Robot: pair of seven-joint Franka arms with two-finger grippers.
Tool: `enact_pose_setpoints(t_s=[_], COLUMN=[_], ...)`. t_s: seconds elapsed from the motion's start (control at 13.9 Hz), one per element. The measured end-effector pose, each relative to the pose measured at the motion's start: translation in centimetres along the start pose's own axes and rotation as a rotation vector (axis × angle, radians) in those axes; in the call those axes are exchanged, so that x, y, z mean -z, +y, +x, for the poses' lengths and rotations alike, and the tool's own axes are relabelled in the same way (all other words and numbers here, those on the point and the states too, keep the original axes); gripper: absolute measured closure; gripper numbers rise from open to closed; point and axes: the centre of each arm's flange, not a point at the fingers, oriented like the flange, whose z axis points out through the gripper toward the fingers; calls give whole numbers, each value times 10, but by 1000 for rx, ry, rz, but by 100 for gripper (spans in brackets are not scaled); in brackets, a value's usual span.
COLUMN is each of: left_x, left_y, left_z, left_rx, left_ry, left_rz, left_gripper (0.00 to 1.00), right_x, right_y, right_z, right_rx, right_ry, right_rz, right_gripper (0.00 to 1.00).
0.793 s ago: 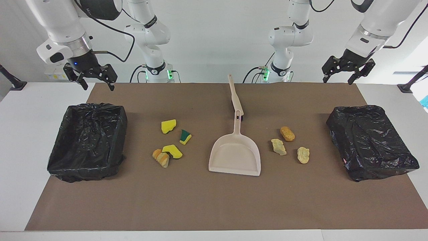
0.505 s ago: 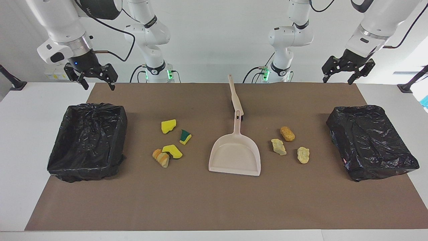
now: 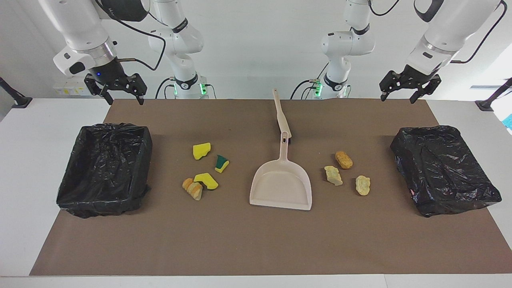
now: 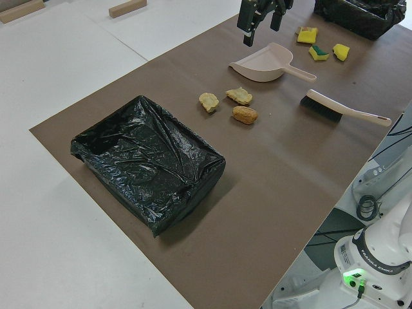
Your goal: Sweep and dump trash in bin
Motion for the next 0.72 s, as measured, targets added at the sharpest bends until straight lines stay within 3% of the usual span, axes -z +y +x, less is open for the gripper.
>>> enact_pose_setpoints(t_s=[0.36,0.72], left_x=[-57,-99], left_y=[81,173], left_z=[-1,-51], left_rx=[15,35], left_ry=[-18,-16], left_rz=[9,5], left_gripper=[0,0], right_x=[-15,-38], right_y=[-25,-52], right_z=[3,12], right_rx=[47,91], right_ry=[-6,11], right_rz=[-2,-4], right_gripper=[0,0])
